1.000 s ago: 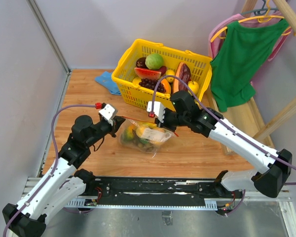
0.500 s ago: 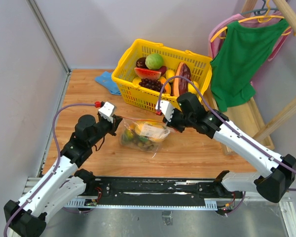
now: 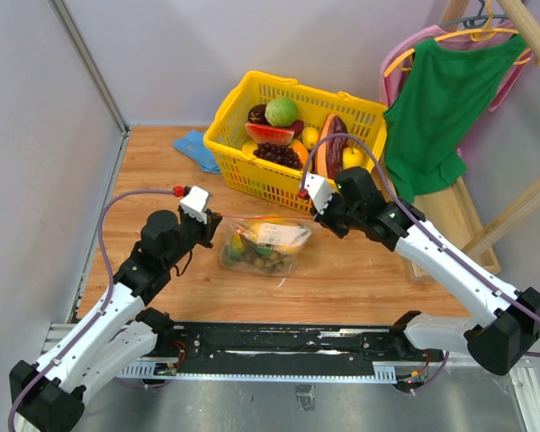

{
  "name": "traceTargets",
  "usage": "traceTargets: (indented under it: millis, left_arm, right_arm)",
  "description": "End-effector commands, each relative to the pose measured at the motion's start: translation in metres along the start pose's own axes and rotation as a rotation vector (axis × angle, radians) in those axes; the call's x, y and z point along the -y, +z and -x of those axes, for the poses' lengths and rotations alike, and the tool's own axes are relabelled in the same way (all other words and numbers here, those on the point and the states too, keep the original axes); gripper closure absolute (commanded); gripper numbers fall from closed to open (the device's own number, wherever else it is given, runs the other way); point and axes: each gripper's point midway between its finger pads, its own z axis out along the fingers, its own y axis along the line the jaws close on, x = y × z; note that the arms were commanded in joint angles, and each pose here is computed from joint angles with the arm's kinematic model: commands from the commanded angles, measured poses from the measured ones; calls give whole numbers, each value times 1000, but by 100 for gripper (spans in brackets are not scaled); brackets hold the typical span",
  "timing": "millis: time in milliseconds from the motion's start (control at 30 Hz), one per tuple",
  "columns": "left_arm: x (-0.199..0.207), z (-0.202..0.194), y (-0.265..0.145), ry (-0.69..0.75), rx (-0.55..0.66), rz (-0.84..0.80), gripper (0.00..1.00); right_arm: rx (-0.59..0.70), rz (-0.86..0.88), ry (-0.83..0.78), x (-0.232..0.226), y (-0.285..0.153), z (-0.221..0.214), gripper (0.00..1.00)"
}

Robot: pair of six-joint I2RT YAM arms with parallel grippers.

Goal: Place the food in the zip-top bag and seal the zipper
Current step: Zip the zipper food storage bag at the center of the board.

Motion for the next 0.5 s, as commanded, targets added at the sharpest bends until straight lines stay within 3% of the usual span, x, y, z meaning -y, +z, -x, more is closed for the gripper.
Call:
traceTargets:
  millis: [0, 467]
  left_arm:
    - [-22, 2, -1, -4, 22, 114, 100]
    - [-3, 37, 2, -41, 87, 15, 98]
  right_arm:
    - [-117, -152, 69, 28, -16, -31, 99]
    - [0, -188, 128, 43, -24, 10, 95]
